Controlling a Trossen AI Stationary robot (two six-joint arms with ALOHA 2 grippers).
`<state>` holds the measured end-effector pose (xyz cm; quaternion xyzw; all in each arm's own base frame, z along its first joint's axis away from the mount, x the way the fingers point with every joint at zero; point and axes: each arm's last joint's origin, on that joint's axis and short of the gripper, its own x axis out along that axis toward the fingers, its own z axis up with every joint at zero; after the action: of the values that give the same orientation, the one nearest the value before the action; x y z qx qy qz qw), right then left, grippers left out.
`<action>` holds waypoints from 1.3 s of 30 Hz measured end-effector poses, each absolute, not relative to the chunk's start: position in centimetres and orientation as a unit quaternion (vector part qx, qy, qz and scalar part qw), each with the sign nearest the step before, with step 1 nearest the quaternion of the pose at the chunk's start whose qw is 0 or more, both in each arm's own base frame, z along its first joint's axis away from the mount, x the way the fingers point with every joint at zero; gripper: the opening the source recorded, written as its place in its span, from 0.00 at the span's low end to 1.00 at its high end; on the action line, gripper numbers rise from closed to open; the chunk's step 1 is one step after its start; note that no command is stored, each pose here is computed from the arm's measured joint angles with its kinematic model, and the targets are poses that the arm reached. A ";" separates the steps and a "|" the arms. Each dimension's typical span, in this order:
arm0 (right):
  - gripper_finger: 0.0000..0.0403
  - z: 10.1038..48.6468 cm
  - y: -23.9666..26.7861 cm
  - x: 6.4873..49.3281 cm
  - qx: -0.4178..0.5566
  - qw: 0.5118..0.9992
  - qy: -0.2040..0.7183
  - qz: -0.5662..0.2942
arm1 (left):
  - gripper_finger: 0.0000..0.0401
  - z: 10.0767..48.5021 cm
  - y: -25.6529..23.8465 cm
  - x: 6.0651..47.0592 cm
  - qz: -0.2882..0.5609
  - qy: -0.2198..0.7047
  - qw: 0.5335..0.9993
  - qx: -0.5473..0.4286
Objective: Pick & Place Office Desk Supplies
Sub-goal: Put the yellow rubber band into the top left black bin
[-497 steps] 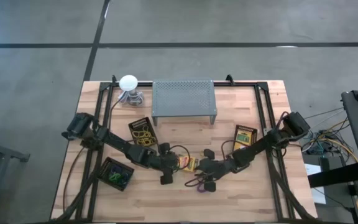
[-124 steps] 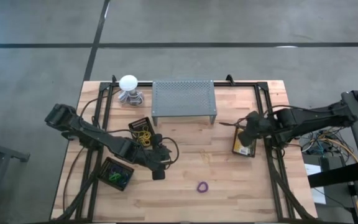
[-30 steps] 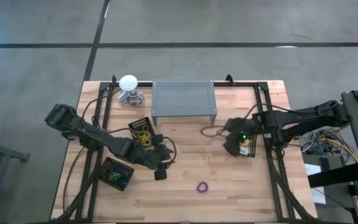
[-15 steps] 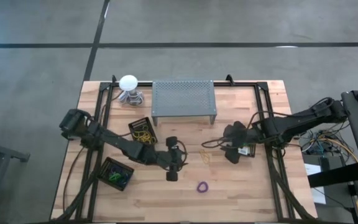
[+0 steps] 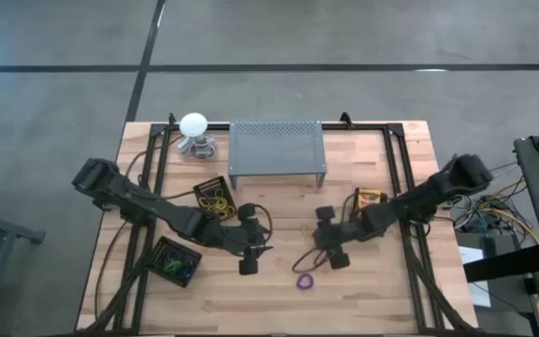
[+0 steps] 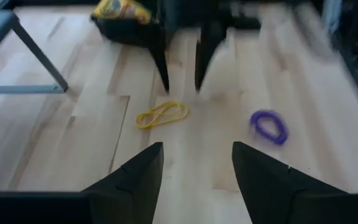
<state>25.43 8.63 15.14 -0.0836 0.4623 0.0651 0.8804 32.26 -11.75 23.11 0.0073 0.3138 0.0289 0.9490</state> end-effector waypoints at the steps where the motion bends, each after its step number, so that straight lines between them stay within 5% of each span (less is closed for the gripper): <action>1: 0.49 14.5 8.9 25.7 -0.099 0.878 0.462 0.075 | 0.50 23.6 -11.9 32.0 0.027 0.309 0.951 0.002; 12: 0.46 10.7 9.7 27.4 -0.093 0.855 0.506 0.060 | 0.50 26.3 -13.1 30.0 0.022 0.269 0.963 -0.020; 32: 0.04 10.4 9.4 27.1 -0.002 0.858 0.513 -0.016 | 0.50 26.3 -13.1 29.9 0.034 0.266 0.963 -0.027; 39: 0.02 12.1 9.2 26.7 0.006 0.869 0.495 -0.008 | 0.50 26.3 -13.1 29.9 0.034 0.266 0.963 -0.027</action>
<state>26.71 9.23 12.05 0.0062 0.4947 -0.0085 0.8690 29.95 -13.12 26.29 -0.0270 0.2656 0.0341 0.9631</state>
